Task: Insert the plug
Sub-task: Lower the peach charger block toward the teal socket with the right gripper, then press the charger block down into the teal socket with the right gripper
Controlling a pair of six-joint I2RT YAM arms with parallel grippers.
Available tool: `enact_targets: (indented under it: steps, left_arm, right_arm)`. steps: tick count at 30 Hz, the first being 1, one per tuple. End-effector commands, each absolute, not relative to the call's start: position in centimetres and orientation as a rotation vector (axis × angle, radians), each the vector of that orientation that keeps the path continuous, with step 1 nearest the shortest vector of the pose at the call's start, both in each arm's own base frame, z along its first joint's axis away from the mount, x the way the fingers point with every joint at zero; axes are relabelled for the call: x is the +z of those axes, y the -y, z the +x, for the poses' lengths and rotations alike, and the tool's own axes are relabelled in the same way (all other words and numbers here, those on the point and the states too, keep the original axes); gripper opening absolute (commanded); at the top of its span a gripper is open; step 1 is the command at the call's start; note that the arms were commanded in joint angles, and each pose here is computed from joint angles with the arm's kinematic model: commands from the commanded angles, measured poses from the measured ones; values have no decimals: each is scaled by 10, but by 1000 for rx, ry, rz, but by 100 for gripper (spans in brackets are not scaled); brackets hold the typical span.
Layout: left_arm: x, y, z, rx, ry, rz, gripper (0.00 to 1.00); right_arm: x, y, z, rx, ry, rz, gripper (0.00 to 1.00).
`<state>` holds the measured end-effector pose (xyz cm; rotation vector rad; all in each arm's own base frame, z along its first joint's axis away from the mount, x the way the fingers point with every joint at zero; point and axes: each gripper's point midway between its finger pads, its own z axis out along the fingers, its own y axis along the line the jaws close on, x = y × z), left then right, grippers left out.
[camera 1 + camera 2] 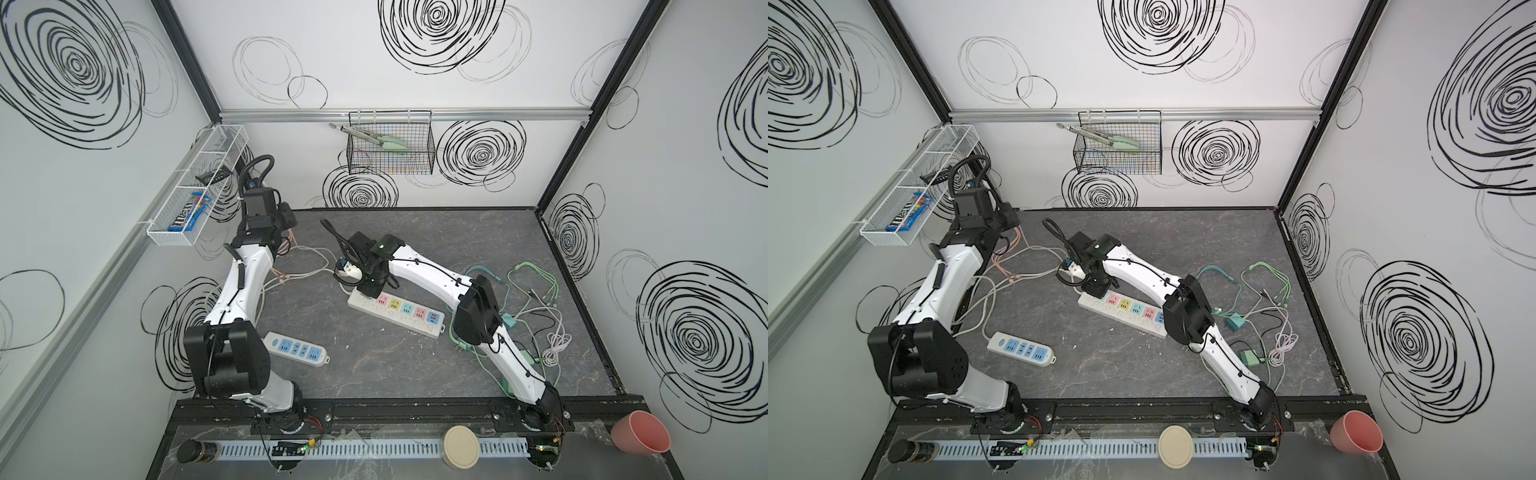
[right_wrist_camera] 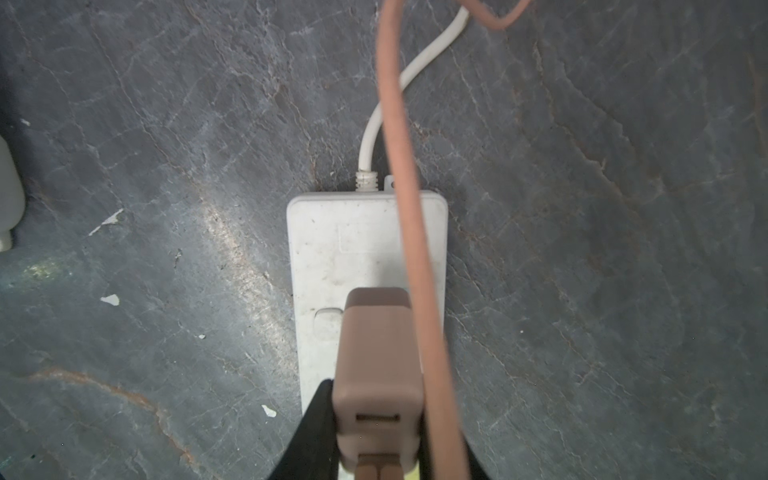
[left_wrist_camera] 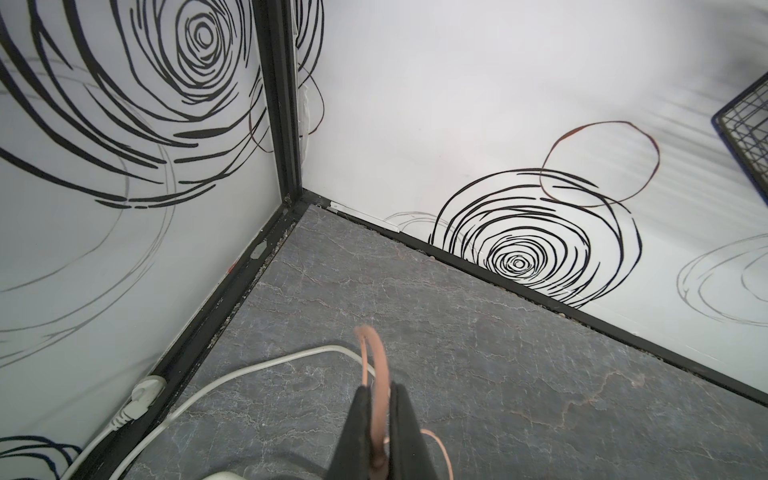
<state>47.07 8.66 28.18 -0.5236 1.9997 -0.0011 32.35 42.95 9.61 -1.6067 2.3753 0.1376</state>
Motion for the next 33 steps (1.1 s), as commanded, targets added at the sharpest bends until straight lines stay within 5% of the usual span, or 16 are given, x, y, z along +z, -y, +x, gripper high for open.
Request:
enact_targets:
  steps: [1, 10, 33]
  left_arm:
    - [288, -91, 476, -11, -1958, -529, 0]
    - [286, -90, 477, -14, -1964, -525, 0]
    - [282, -89, 479, -12, -1979, -517, 0]
  right_arm:
    - [129, -417, 317, 120, -2346, -1621, 0]
    - [144, -417, 316, 146, -2320, -1609, 0]
    - [91, -414, 308, 130, -2413, -1699, 0]
